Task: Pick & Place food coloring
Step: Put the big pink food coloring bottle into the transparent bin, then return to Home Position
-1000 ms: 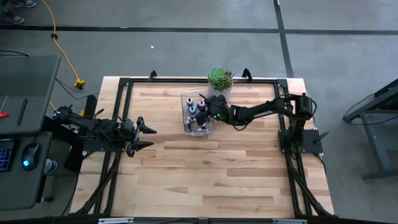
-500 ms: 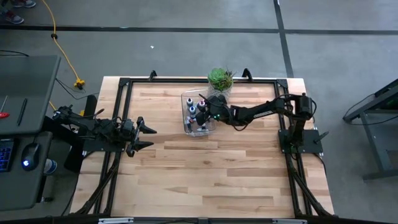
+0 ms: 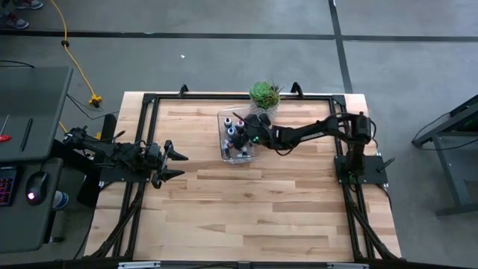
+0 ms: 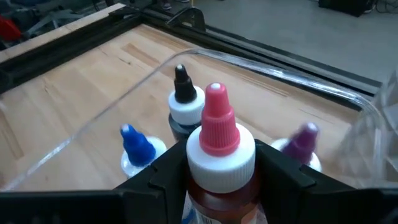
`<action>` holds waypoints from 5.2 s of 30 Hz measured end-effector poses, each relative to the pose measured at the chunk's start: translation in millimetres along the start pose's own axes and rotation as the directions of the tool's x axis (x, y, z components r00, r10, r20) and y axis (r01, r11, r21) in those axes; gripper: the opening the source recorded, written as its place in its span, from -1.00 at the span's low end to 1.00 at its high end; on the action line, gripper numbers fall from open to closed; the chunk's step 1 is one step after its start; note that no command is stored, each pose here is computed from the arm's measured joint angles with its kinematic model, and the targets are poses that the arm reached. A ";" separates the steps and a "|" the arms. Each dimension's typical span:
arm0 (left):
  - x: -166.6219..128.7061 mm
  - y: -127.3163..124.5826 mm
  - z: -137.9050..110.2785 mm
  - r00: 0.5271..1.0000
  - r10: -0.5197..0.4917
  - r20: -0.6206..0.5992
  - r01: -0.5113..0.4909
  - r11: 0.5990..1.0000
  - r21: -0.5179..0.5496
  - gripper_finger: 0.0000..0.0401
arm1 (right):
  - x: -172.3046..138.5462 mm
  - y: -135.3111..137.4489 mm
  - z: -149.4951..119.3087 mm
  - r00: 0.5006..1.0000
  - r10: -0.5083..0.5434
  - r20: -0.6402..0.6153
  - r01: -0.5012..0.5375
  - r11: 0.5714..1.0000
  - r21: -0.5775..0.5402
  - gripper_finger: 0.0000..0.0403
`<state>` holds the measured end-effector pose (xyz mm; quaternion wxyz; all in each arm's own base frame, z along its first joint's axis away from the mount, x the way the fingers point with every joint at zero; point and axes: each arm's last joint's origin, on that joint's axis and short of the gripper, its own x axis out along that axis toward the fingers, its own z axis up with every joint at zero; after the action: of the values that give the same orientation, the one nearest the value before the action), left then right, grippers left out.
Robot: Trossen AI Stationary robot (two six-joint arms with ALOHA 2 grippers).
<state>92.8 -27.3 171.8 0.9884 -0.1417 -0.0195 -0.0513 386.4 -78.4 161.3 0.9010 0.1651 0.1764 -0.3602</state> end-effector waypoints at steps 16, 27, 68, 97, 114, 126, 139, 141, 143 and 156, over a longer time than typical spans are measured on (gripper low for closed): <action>0.0 0.0 0.0 1.000 0.000 0.000 0.000 1.000 0.000 0.35 | 6.8 7.2 1.1 1.000 0.015 -0.001 -0.015 1.000 0.018 -0.24; 0.0 0.0 0.0 1.000 0.000 0.000 0.000 1.000 0.000 0.35 | 6.7 7.2 0.6 1.000 0.017 -0.011 -0.017 1.000 0.009 -0.12; 0.0 0.0 -0.1 1.000 0.000 -0.001 0.000 1.000 0.000 0.35 | -55.5 18.7 62.8 0.981 0.066 0.181 -0.052 0.996 -0.079 0.01; 0.0 0.0 0.0 1.000 0.000 0.000 0.000 1.000 0.000 0.35 | -212.3 -27.2 32.7 0.817 0.568 0.099 -0.517 0.798 -0.311 -0.98; 0.0 0.0 -0.1 1.000 0.000 -0.001 0.000 1.000 0.000 0.35 | -250.0 -102.2 -31.0 0.748 0.658 0.093 -0.578 0.713 -0.397 -0.99; 0.0 0.0 -0.1 1.000 0.000 -0.001 0.000 1.000 0.000 0.35 | -264.9 -127.5 -40.8 0.689 0.675 0.263 -0.548 0.723 -0.420 -1.00; 0.0 0.0 -0.1 1.000 0.000 -0.001 0.000 1.000 0.000 0.35 | -270.4 -143.6 -53.3 0.629 0.684 0.369 -0.516 0.723 -0.460 -1.00; 0.0 0.0 0.0 1.000 -0.001 0.000 0.001 1.000 0.000 0.35 | -271.2 -144.1 -54.3 0.605 0.702 0.376 -0.530 0.707 -0.468 -1.00; 0.0 0.0 0.0 1.000 0.000 0.000 0.000 1.000 0.000 0.35 | -270.5 -144.3 -56.7 0.581 0.713 0.392 -0.539 0.698 -0.471 -1.00; 0.0 0.0 0.0 1.000 0.000 -0.001 0.000 1.000 0.000 0.35 | -255.7 -146.4 -70.5 0.544 0.761 0.353 -0.596 0.647 -0.475 -1.00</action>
<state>92.8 -27.4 171.8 0.9884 -0.1417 -0.0192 -0.0513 95.4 2.2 185.8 0.9942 -0.0223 -0.1030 0.0232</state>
